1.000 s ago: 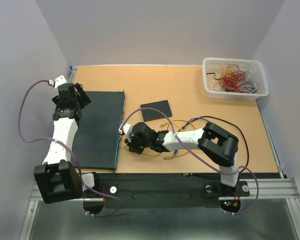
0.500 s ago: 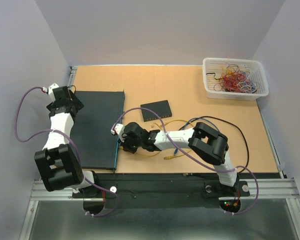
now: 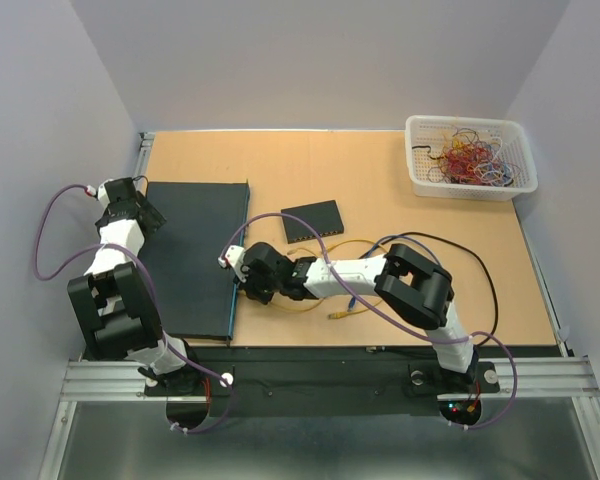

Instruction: Insert the plug into the switch port

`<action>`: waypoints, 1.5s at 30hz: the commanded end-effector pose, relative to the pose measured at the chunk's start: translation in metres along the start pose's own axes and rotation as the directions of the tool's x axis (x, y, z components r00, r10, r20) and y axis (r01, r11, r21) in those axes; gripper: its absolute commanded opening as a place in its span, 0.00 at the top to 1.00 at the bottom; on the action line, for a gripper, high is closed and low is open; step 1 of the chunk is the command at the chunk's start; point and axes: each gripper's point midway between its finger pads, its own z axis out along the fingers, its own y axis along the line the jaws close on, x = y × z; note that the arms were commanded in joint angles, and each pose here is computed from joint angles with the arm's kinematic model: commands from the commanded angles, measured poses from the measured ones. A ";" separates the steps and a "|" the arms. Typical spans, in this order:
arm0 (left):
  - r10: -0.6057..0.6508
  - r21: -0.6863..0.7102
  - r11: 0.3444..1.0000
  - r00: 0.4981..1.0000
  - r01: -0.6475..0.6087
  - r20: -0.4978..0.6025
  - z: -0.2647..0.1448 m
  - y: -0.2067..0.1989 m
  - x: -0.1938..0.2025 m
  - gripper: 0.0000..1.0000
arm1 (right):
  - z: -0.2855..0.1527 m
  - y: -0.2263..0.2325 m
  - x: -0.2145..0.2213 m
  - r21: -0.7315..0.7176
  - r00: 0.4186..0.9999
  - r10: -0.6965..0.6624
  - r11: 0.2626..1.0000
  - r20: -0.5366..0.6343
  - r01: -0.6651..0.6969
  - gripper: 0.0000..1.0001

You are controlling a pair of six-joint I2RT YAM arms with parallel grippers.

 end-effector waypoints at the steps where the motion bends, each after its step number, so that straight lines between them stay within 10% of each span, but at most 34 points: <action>1: -0.027 0.029 0.999 0.998 0.025 0.048 -0.009 -0.008 -0.021 0.15 | 0.008 -0.006 -0.024 0.038 0.998 -0.037 0.999 0.055 0.035 1.00; 45: -0.061 -0.133 0.989 0.996 0.069 0.060 0.002 0.036 -0.021 0.11 | -0.026 -0.048 -0.054 0.220 0.996 -0.064 0.974 0.058 0.050 1.00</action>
